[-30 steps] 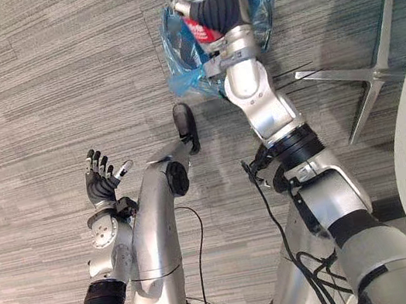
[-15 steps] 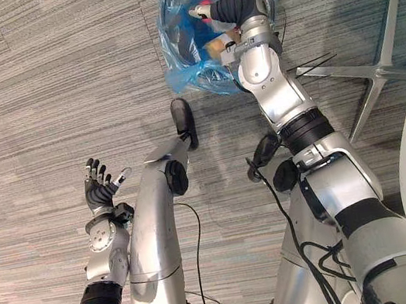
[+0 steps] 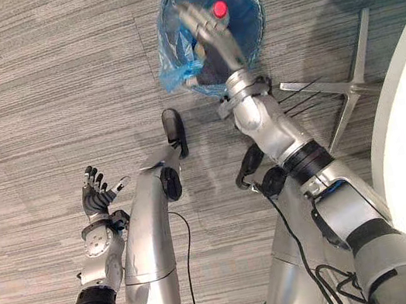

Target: Gather rubbish on tea table into small bin, then transfer packed bag to large trash can.

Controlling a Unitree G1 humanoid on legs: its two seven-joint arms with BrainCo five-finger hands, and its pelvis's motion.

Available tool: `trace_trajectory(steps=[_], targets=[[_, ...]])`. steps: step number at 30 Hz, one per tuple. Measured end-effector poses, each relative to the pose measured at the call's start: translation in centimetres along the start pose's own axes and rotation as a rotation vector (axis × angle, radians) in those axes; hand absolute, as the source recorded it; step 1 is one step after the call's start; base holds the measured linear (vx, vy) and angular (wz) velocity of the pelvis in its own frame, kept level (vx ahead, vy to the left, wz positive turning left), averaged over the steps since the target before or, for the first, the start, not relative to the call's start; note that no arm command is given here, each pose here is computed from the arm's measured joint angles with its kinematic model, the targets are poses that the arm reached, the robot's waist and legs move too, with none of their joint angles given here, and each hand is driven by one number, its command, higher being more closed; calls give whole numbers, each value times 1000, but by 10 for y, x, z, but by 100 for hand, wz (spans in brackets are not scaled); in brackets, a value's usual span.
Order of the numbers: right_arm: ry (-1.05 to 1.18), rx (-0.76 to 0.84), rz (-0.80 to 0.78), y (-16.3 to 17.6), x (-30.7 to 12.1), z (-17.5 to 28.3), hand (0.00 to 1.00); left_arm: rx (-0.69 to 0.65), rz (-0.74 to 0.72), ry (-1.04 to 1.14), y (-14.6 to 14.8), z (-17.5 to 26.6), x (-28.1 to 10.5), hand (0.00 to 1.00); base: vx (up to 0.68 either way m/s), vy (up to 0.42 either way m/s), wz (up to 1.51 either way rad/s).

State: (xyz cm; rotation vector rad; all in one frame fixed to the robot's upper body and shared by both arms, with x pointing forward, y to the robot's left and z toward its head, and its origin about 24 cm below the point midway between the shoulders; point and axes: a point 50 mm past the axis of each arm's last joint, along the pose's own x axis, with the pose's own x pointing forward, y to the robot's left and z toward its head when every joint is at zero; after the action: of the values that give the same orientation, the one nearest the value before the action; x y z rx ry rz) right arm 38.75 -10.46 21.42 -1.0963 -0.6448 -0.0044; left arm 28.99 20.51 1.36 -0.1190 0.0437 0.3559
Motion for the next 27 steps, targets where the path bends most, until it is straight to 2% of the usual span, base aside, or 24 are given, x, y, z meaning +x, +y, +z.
trace_trajectory(steps=[7,8,13,20,27], targets=[[152,-130,52,5,8,-25,0,-5,-4,-12,-1,1,0,0,-70,15,1],[177,-144,68,7,8,-29,100,-9,-6,-14,-2,1,0,0,-59,16,3],[218,-208,159,19,3,-38,100,-11,-13,-7,-5,0,-1,0,-84,23,8],[228,-186,148,17,4,-38,100,-11,-19,-6,-6,0,0,0,-84,23,2],[174,-47,80,11,7,-21,100,-9,-14,-2,-5,0,0,0,-91,28,-4]])
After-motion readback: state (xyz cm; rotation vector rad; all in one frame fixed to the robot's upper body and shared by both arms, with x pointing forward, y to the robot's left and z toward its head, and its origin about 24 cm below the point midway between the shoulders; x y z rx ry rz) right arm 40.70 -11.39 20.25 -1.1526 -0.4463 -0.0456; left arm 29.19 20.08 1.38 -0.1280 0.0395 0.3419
